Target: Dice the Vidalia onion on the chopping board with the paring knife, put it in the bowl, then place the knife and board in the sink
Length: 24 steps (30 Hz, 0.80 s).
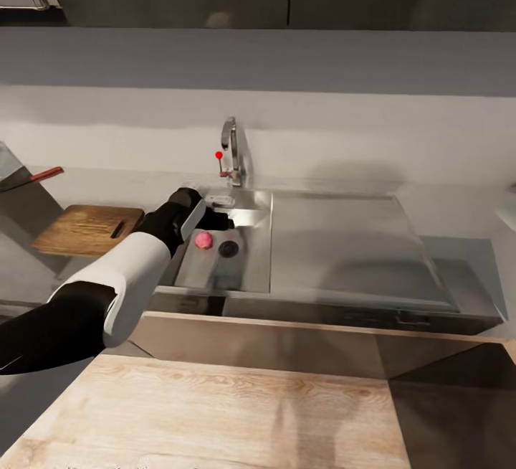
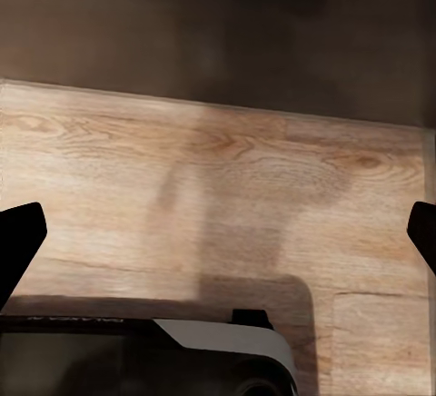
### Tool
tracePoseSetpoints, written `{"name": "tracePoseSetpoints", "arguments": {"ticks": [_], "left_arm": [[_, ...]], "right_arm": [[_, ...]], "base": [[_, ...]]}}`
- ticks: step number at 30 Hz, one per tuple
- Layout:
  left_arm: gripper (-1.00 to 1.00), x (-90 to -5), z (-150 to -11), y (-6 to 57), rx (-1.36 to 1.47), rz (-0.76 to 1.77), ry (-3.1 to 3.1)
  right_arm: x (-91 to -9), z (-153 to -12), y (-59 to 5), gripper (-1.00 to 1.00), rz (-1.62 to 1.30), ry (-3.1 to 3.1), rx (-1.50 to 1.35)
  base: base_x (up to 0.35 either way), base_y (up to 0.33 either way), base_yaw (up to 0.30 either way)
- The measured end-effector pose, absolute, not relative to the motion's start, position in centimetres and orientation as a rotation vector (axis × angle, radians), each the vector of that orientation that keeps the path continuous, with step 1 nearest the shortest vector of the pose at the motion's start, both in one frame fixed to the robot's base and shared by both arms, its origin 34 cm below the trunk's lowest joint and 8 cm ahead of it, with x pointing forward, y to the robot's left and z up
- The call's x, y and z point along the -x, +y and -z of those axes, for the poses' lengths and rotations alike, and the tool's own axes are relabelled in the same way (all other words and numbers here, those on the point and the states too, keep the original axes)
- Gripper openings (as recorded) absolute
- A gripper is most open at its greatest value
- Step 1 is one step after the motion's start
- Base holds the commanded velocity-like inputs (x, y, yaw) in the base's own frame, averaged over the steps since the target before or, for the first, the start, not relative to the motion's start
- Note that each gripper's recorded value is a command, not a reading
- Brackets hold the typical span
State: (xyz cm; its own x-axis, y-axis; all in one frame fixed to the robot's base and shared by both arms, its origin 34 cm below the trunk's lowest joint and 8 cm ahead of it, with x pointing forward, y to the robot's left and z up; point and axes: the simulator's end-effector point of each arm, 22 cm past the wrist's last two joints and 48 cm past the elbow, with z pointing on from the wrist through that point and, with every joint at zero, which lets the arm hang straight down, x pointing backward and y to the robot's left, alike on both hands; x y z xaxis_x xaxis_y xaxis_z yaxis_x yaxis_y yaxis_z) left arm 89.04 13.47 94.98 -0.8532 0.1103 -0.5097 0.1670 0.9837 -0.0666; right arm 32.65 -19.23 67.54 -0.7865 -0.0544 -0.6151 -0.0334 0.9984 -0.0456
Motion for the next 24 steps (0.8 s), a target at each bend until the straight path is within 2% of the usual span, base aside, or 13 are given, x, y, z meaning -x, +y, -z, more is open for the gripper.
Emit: {"name": "tracePoseSetpoints", "arguments": {"ticks": [6,15,24], "left_arm": [[1.0,-88.47,-94.08,13.77,-0.191,0.145,2.617],[1.0,-88.44,-94.05,13.79,-0.191,0.144,2.617],[1.0,-88.25,-93.8,13.84,-0.191,0.143,2.624]], "right_arm": [[-32.64,-67.54,-19.22,1.0,0.042,2.477,0.061],[-32.61,-67.54,-19.23,1.0,0.042,2.477,0.061],[-32.61,-67.55,-19.23,1.0,0.042,2.477,0.061]], "base": [[0.0,0.0,0.121],[0.008,0.0,0.015],[0.201,0.0,0.001]]}}
